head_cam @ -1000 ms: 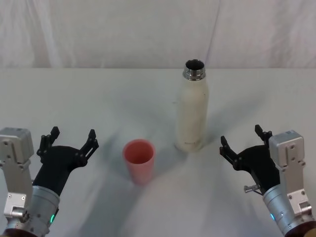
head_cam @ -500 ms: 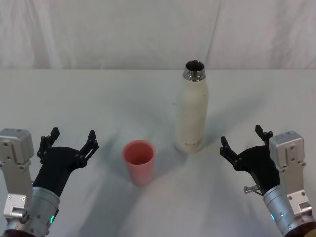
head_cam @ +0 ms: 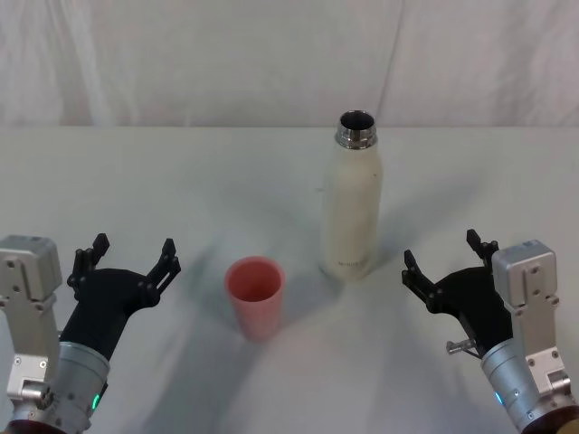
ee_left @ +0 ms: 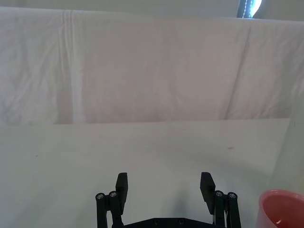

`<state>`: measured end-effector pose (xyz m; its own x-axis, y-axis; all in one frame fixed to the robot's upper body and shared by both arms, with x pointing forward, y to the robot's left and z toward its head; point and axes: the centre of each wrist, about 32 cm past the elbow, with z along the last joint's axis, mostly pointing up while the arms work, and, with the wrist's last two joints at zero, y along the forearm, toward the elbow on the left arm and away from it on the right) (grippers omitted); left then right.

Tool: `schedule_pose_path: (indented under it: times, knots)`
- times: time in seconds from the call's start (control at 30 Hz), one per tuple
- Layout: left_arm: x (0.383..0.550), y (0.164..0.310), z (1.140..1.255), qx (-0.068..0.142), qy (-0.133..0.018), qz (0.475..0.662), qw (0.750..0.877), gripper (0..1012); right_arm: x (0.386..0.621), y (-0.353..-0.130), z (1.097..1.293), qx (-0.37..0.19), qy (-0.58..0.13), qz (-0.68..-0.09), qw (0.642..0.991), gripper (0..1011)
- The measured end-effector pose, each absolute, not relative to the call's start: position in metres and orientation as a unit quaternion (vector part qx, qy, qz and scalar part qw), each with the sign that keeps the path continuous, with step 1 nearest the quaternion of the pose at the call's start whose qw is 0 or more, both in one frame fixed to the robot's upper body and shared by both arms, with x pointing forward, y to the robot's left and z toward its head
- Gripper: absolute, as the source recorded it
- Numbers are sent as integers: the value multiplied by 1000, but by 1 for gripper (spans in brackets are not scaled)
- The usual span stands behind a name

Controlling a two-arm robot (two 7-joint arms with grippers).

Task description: Grasp the thermos with one hand and pour water into the cup lid.

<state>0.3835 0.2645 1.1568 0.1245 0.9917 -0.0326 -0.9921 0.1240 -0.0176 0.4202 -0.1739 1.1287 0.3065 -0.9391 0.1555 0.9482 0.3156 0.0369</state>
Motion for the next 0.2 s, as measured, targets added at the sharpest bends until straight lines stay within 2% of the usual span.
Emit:
schedule_pose_path:
  times: [0.2]
  knots:
    - [384, 265, 1157, -17, 6, 662, 750, 1001, 420, -174, 1129, -31, -74, -584, 808, 1001]
